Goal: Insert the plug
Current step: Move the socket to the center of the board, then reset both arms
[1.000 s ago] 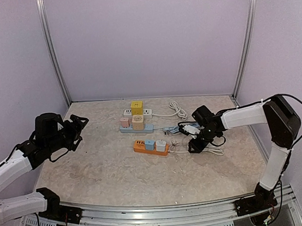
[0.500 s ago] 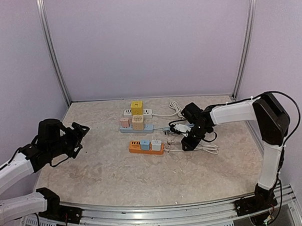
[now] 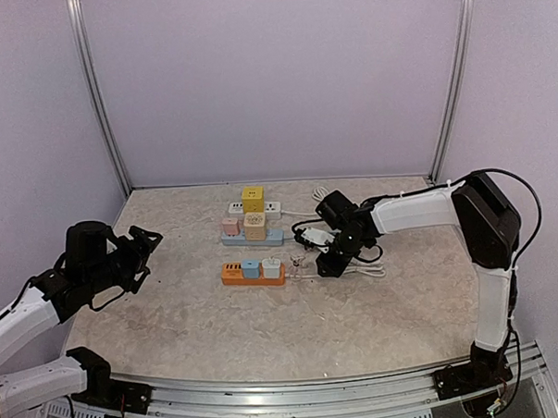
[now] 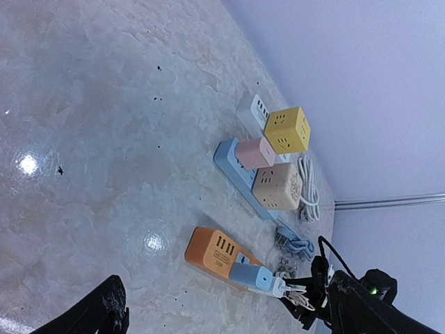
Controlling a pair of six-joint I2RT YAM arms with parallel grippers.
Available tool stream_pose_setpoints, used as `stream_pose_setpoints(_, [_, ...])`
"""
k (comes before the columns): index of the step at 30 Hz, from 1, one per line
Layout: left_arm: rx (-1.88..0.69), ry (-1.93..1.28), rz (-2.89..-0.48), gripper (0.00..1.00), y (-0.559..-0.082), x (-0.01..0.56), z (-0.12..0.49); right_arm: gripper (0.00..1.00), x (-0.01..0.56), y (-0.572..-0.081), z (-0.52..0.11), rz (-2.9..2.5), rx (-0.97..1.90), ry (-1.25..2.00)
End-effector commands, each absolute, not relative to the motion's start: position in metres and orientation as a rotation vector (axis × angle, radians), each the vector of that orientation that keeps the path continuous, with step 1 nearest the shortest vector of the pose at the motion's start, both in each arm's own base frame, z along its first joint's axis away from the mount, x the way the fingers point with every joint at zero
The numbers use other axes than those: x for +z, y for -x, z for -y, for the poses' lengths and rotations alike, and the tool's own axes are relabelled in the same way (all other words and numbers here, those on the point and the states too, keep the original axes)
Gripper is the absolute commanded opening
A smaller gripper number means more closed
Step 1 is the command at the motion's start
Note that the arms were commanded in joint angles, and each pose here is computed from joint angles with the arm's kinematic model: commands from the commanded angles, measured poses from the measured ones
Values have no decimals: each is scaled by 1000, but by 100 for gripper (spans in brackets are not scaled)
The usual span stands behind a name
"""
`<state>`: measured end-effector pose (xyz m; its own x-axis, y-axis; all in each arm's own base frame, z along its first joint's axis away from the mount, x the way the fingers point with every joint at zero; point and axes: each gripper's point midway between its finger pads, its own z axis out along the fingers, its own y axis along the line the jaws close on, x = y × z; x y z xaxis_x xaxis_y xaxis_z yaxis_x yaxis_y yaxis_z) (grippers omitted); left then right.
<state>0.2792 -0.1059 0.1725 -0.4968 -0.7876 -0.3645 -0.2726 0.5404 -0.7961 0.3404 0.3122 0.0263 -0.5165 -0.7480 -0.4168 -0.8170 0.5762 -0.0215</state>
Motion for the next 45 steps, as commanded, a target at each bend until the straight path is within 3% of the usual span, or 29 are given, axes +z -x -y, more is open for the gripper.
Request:
stream_pose_setpoints(1, [-860,868,-2046,96,-274,166,101,24,11,-333,-346,-2379,367,1287])
stream_pose_setpoints(11, [-852,874,-2051,97,-272,162,100,25,18,-321,-350,-2380,382,1293])
stream_pose_setpoints(23, [-846,872,-2055,98,-271,161,99,41,89,-341,-317,-2335,184,1184])
stream_pose_setpoints(28, [-834,852,-2054,99,-272,165,99,50,148,-350,-307,-2248,145,1097])
stream_pose_setpoints(33, [-771,796,-2068,99,-271,174,94,66,193,-345,-284,-2189,99,979])
stream_pose_setpoints(34, [-757,783,-2072,99,-269,176,93,89,201,-343,-277,-2178,91,945])
stream_pose_setpoints(35, [-737,771,-2082,99,-267,177,91,98,211,-343,-269,-2164,73,893])
stream_pose_setpoints(45, [-497,604,-2077,99,-252,211,62,100,275,-306,-185,-1943,52,469])
